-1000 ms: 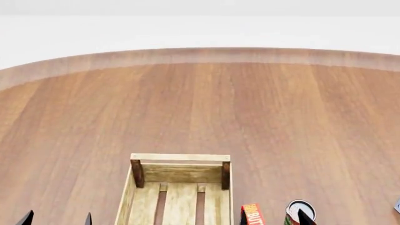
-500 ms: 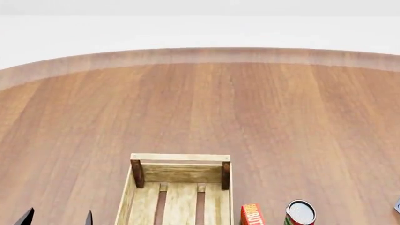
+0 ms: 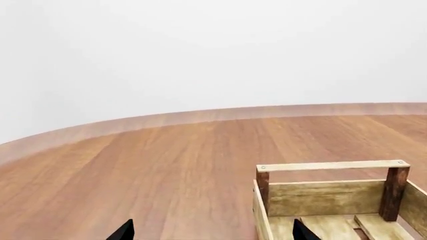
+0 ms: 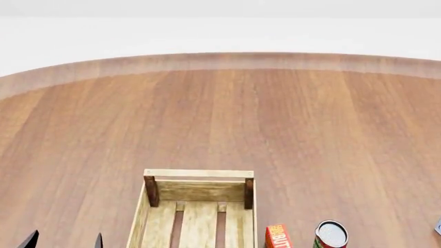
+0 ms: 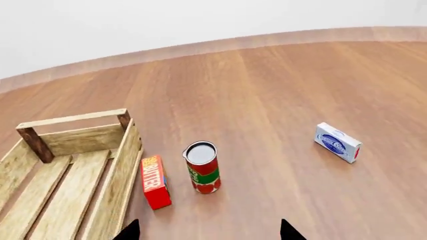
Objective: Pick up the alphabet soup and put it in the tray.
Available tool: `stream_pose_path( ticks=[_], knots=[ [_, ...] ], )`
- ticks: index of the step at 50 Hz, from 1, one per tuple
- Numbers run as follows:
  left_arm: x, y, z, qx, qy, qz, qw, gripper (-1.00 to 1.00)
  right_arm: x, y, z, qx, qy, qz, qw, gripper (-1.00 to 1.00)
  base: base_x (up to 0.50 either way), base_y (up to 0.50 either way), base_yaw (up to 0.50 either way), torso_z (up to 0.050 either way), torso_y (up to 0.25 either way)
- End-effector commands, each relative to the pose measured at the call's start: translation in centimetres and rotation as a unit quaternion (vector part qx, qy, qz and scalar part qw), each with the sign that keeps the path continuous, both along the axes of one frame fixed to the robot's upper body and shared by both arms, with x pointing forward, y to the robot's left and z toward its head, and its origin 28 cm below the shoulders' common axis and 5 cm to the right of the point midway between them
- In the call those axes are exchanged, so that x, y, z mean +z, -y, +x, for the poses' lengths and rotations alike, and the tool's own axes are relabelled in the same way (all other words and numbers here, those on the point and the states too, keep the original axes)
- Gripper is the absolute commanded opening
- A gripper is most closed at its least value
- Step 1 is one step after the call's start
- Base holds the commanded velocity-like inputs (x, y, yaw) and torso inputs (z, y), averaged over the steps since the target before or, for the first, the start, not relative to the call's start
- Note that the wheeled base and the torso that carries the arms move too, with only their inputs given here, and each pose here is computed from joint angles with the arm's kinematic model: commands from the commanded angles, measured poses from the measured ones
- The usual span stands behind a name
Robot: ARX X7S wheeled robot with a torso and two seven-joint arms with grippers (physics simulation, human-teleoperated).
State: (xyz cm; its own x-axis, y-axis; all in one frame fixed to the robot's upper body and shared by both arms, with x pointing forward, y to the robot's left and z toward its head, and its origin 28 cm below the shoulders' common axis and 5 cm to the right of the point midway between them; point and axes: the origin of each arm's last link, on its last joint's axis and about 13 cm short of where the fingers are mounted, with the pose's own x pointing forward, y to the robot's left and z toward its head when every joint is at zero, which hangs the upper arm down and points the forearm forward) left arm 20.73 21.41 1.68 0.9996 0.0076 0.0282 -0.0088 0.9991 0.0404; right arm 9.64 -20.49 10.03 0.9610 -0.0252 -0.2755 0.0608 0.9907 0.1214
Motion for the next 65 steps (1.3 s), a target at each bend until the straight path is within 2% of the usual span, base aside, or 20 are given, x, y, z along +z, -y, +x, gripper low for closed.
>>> stream_pose_path(
  ticks=[1,19,29,50,65],
  knots=[
    [-0.1,0.0,0.0,0.001,0.0,-0.001,1.0,1.0,-0.5,1.2,-1.5,-0.035,-0.007,0.003,0.999,1.0,0.0,0.0,0.0,0.0,0.0],
    [0.2,0.0,0.1,-0.001,0.004,-0.002,1.0,1.0,-1.0,2.9,-3.3,-0.086,-0.006,0.008,0.996,1.0,0.0,0.0,0.0,0.0,0.0],
    [0.3,-0.2,0.1,0.0,0.005,-0.002,1.0,1.0,-2.4,3.8,-4.2,-0.111,-0.02,0.015,0.993,1.0,0.0,0.0,0.0,0.0,0.0],
    [0.1,-0.2,0.1,0.001,0.004,-0.004,1.0,1.0,-4.2,6.2,-6.6,-0.185,-0.038,0.027,0.982,1.0,0.0,0.0,0.0,0.0,0.0],
    [0.2,-0.3,-0.1,0.003,0.005,-0.005,1.0,1.0,-5.6,6.9,-5.9,-0.201,-0.05,0.033,0.978,1.0,0.0,0.0,0.0,0.0,0.0]
  ],
)
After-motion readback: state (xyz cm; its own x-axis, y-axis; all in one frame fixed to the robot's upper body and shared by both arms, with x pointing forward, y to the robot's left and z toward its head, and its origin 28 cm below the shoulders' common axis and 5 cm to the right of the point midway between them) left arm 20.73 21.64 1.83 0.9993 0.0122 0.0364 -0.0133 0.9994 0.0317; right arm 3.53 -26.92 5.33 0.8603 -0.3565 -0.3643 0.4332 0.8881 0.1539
